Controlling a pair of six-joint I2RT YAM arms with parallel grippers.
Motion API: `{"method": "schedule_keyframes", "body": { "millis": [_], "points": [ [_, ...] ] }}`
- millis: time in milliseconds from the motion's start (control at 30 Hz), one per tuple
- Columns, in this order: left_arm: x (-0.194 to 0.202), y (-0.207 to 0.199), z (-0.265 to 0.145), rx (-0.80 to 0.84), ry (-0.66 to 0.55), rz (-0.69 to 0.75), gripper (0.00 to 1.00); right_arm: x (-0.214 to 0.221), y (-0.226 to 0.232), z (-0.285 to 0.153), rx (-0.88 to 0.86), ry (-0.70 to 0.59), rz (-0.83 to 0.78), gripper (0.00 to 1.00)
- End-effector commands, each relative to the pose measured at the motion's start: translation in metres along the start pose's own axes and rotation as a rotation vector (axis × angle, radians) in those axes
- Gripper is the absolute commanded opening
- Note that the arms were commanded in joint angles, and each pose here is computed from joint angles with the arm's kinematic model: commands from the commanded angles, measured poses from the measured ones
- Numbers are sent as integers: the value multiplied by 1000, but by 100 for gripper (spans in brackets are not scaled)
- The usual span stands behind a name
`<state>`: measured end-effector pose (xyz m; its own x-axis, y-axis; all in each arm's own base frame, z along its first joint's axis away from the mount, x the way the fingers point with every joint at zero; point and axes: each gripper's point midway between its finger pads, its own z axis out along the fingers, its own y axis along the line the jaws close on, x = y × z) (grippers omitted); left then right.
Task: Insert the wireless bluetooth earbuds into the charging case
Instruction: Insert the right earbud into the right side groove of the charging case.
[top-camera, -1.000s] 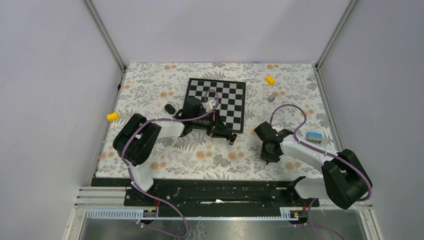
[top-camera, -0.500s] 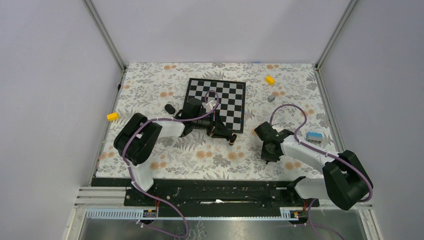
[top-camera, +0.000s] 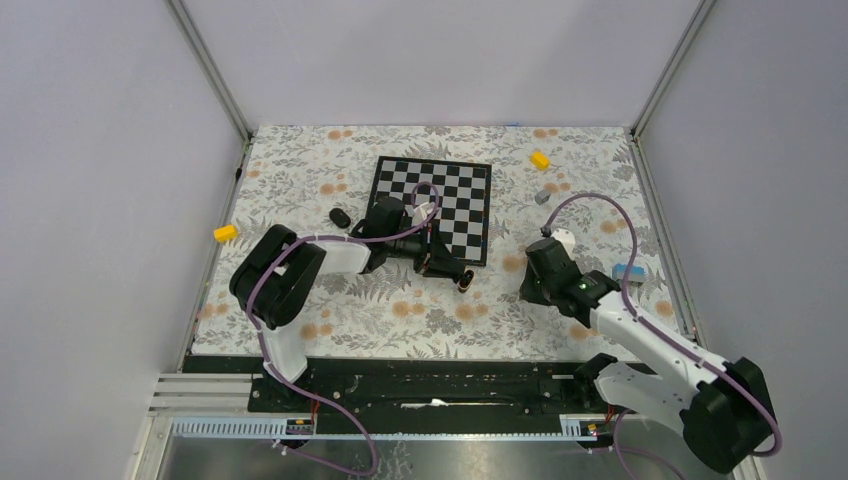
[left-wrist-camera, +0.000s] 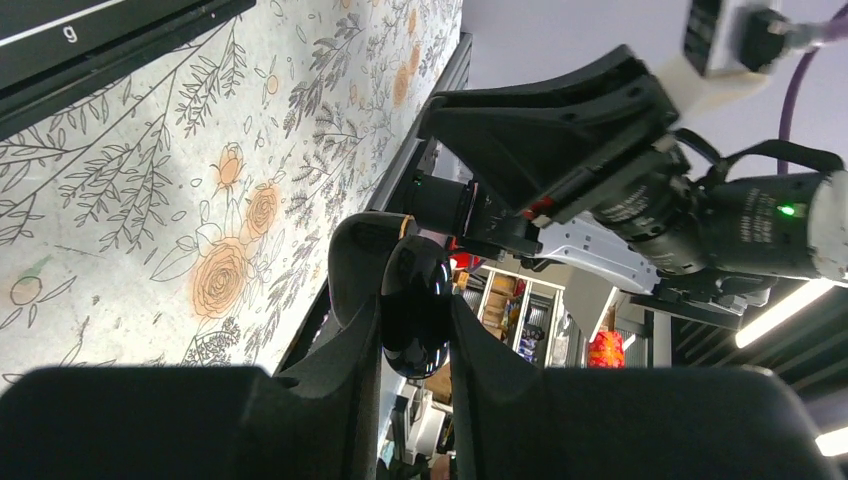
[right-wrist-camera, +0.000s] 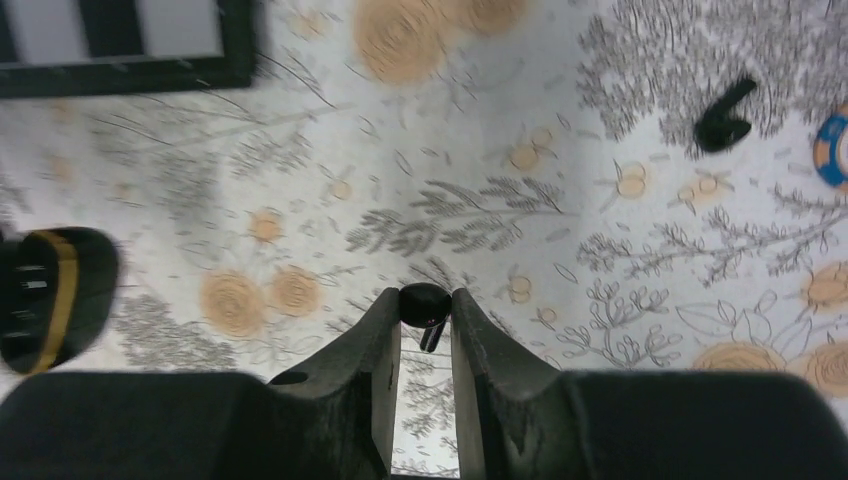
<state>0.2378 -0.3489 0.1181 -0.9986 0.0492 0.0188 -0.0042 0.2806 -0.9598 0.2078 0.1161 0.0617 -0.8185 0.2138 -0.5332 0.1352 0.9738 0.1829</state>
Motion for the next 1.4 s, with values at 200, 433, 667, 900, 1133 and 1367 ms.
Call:
{"method": "schedule_keyframes", "body": {
  "millis": [200,433,667,900,1133,1367],
  "points": [
    [-1,-20,7,39,42,59,0,-94,66,-50,-304,-387,-45,16],
    [0,-27,5,49,51,55,0,-113,130,-76,-583,-529,-132,17],
    [3,-30,4,50,63,28,0,-106,151,-88,-707,-574,-172,16],
    [1,-44,3,79,62,-82,0,-95,152,-87,-760,-637,-243,13],
    [6,-58,-1,135,118,-121,0,-88,148,-85,-763,-682,-326,13],
    [4,-57,1,143,117,-124,0,-77,148,-76,-768,-639,-344,11]
  ]
}}
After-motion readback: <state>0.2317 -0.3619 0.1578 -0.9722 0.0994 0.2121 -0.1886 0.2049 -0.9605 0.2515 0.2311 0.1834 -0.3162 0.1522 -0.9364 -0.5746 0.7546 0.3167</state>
